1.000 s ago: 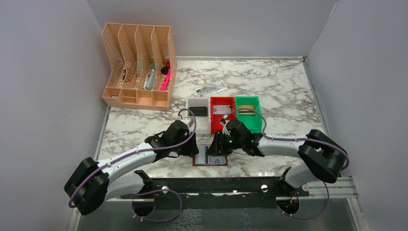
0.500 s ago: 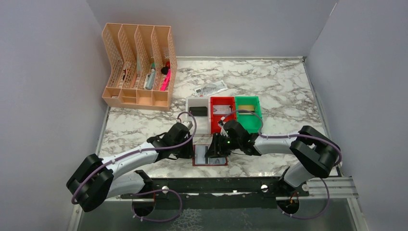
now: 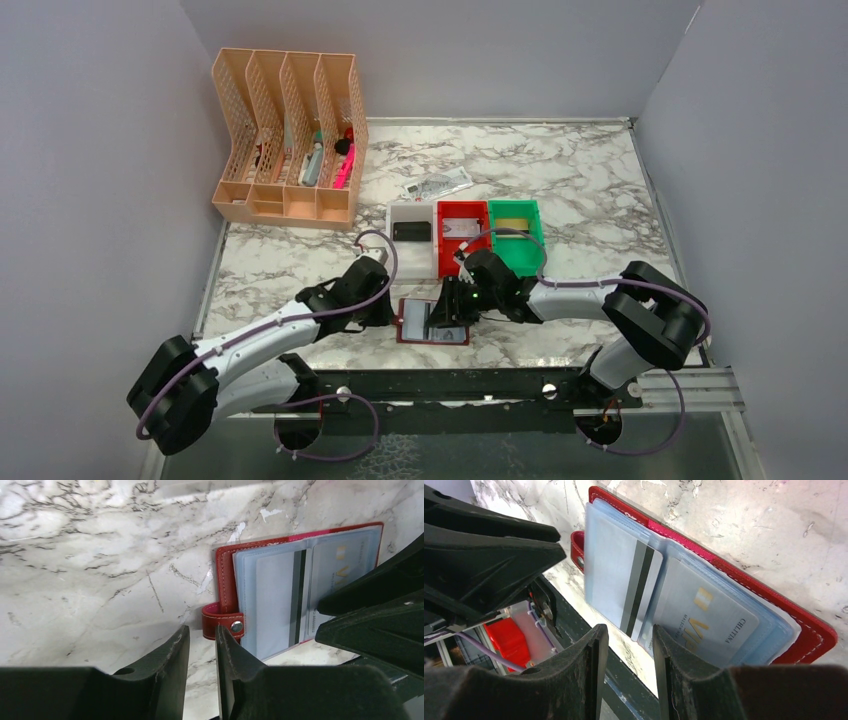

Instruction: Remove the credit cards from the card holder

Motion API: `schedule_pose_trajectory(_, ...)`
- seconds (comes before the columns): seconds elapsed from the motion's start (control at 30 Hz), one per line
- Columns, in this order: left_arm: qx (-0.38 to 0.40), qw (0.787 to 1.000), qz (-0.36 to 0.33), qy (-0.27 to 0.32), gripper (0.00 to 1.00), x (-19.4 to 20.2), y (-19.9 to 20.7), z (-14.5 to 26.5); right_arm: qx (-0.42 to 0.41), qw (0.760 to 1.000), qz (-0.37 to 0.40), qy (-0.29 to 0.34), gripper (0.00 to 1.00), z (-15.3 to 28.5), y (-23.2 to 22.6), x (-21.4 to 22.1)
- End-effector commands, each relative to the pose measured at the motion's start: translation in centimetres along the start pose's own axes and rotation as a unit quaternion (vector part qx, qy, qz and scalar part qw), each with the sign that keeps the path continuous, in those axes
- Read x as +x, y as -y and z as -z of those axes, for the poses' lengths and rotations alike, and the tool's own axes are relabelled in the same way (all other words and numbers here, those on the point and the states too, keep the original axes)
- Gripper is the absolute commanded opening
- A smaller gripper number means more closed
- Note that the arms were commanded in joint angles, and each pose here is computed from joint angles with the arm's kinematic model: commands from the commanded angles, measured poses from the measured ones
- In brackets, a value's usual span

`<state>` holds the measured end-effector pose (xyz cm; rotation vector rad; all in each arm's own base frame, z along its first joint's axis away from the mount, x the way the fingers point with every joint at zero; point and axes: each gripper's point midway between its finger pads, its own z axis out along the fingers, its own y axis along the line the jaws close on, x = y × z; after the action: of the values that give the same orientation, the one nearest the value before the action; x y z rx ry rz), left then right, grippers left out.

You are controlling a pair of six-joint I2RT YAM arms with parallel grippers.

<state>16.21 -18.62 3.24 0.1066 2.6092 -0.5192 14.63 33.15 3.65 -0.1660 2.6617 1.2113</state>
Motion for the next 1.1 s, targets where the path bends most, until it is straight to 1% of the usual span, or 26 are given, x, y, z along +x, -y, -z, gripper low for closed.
schedule_pose_trajectory(0.0,-0.028,0.999,0.019,0.040,0.31,-1.2,-1.1,1.1,0.017,1.000,-0.004,0.006,0.43,-0.3,0.3,-0.2)
schedule_pose_trajectory(0.17,-0.010,0.998,0.018,0.061,0.35,-2.2,-0.3,1.9,0.009,1.000,-0.002,0.007,0.43,-0.3,-0.1,-0.3)
schedule_pose_trajectory(0.27,0.016,0.998,-0.001,0.062,0.42,-2.5,0.7,2.0,0.006,1.000,0.000,0.005,0.43,-0.3,-0.3,-0.3)
schedule_pose_trajectory(0.37,0.042,0.998,-0.009,0.051,0.47,-2.3,1.7,1.6,0.006,1.000,-0.001,0.002,0.43,-0.4,-0.3,-0.3)
schedule_pose_trajectory(0.5,0.038,0.999,-0.009,0.019,0.48,-1.3,1.7,0.3,0.004,1.000,-0.003,0.001,0.43,-0.4,-0.3,-0.2)
schedule_pose_trajectory(0.63,0.017,1.000,-0.015,-0.016,0.47,0.1,0.8,-0.8,0.004,1.000,-0.002,0.003,0.43,-0.4,-0.3,-0.3)
schedule_pose_trajectory(0.73,-0.019,0.999,-0.007,-0.031,0.43,0.9,-0.5,-1.1,0.007,1.000,-0.002,0.005,0.43,-0.4,-0.2,-0.4)
schedule_pose_trajectory(0.93,-0.066,0.998,0.011,-0.011,0.33,0.5,-2.2,-0.5,0.019,1.000,-0.004,0.006,0.43,-0.5,0.3,-0.4)
schedule_pose_trajectory(1.07,-0.082,0.997,0.016,0.005,0.32,-0.1,-2.8,0.1,0.027,1.000,-0.006,0.004,0.43,-0.7,0.6,-0.3)
